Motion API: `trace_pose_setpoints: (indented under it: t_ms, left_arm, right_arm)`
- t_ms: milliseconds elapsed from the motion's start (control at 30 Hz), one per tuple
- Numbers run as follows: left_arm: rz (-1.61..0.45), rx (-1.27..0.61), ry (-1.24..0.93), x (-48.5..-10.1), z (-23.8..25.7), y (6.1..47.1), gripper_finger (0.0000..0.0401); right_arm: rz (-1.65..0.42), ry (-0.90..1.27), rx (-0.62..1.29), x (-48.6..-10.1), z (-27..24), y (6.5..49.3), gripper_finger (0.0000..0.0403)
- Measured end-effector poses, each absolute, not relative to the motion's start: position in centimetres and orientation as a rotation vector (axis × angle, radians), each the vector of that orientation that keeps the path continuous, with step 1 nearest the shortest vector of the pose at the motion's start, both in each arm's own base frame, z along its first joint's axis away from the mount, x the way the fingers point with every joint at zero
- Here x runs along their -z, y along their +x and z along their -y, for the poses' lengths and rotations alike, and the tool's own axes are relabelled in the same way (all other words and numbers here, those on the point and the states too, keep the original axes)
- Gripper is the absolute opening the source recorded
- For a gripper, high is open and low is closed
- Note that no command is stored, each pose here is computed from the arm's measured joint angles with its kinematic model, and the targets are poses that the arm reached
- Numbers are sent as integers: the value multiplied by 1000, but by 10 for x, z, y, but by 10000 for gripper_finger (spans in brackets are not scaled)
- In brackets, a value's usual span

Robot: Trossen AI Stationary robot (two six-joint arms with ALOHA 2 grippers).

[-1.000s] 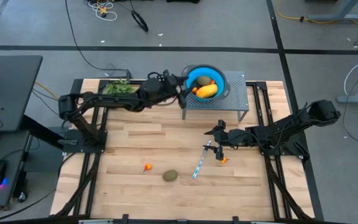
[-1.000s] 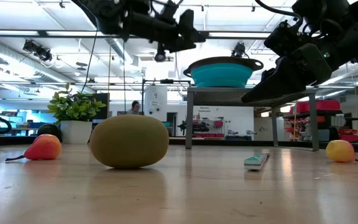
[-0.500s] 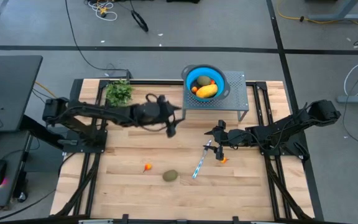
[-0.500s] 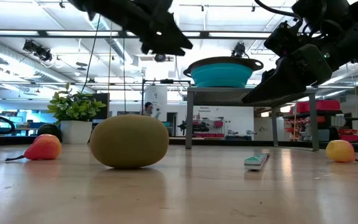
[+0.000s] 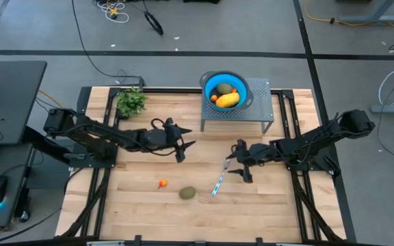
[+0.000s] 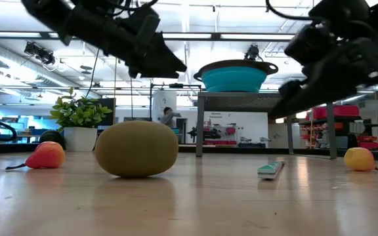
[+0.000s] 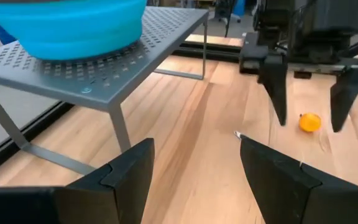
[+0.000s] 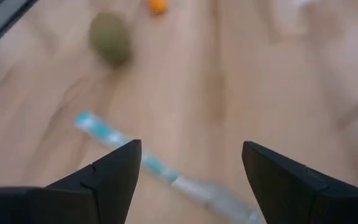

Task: Pick & Place Fruit
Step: Put the peach into the blue strainer bowl on the shelf

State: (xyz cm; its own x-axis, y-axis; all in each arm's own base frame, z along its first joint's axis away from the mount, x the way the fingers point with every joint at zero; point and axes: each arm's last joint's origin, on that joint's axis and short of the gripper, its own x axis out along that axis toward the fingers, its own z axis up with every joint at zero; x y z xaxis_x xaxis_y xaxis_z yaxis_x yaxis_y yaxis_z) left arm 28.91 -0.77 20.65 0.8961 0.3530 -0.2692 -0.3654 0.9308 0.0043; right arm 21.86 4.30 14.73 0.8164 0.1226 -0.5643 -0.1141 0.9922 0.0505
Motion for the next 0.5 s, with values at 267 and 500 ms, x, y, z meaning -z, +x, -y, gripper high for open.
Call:
trace_pose_setpoints:
  t_ms: [267,500]
  left_arm:
    - [-249,-377,-55,-187,7,275,247]
    - [-262,-409,-46,-174,5,267,247]
  right_arm:
    - [-830,85,-263,-132,-56,202,288]
    - [-856,75,-285,-147,-74,207,288]
